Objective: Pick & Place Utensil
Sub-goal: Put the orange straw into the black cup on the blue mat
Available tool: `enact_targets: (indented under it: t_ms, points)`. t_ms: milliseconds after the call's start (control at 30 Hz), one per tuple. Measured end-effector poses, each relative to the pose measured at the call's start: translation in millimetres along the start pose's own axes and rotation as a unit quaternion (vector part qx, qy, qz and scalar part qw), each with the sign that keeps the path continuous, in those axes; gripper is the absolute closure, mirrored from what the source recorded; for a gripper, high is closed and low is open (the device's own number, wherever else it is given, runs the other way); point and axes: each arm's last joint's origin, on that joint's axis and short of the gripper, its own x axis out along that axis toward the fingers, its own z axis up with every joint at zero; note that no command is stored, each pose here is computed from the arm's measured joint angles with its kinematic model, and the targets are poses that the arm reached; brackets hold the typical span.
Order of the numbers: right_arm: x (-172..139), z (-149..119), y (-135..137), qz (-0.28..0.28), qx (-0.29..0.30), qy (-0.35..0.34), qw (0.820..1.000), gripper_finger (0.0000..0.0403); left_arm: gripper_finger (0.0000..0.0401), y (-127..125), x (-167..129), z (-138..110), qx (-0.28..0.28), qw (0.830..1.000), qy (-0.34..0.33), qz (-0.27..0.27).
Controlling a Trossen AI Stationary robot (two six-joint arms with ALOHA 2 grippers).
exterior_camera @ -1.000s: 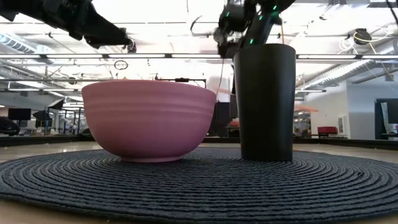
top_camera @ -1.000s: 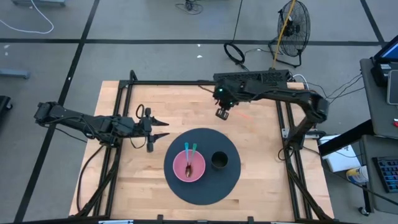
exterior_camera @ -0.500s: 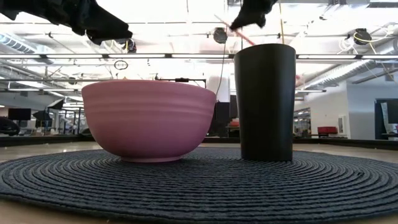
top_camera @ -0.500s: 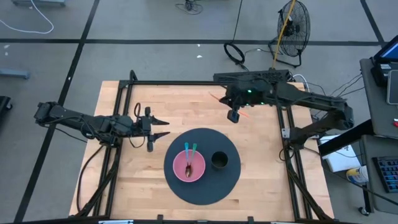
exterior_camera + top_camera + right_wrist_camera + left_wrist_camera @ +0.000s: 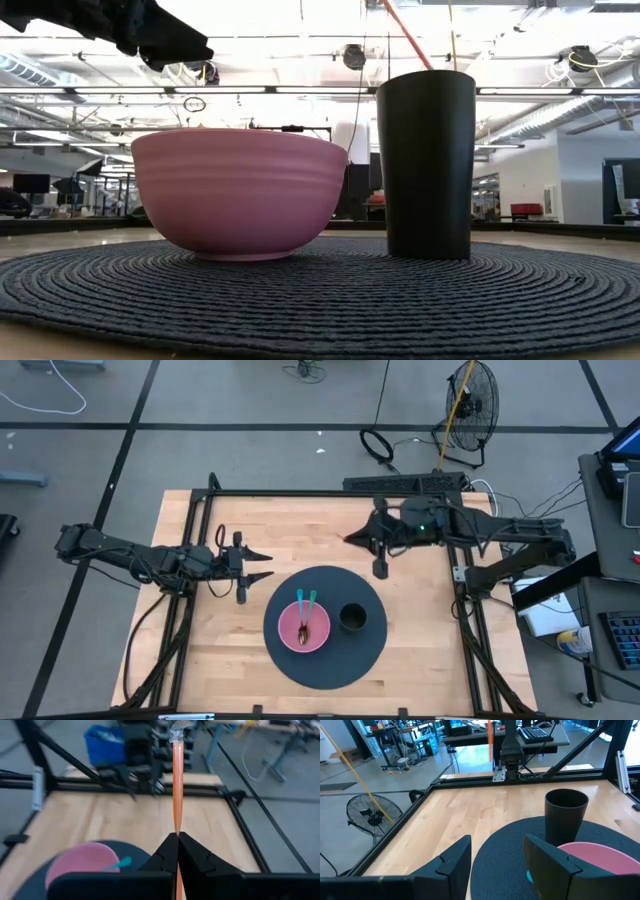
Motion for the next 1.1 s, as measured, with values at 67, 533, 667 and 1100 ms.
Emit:
enact_targets:
  t_ms: [67, 533, 667, 1100]
  points:
    - [-0.9, 3.1, 9.9, 0.017, -0.009, -0.014, 1.0, 0.0403, 0.0215, 0.0, 0.0, 0.1, -0.001, 1.0, -0.001, 0.0]
    - [-14.7, 9.4, 58.2, 0.098, -0.051, -0.048, 0.993, 0.0403, 0.0215, 0.2, -0.1, 4.0, -0.007, 1.0, -0.02, 0.001]
    - [-29.7, 10.6, 63.4, 0.086, -0.061, -0.068, 0.992, 0.0403, 0.0215, 0.2, -0.1, 4.3, -0.009, 1.0, -0.021, 0.001]
    - [-96.8, -47.1, 58.9, 0.047, -0.032, -0.248, 0.967, 0.0403, 0.0215, 0.2, -0.1, 4.3, -0.008, 1.0, -0.022, 0.001]
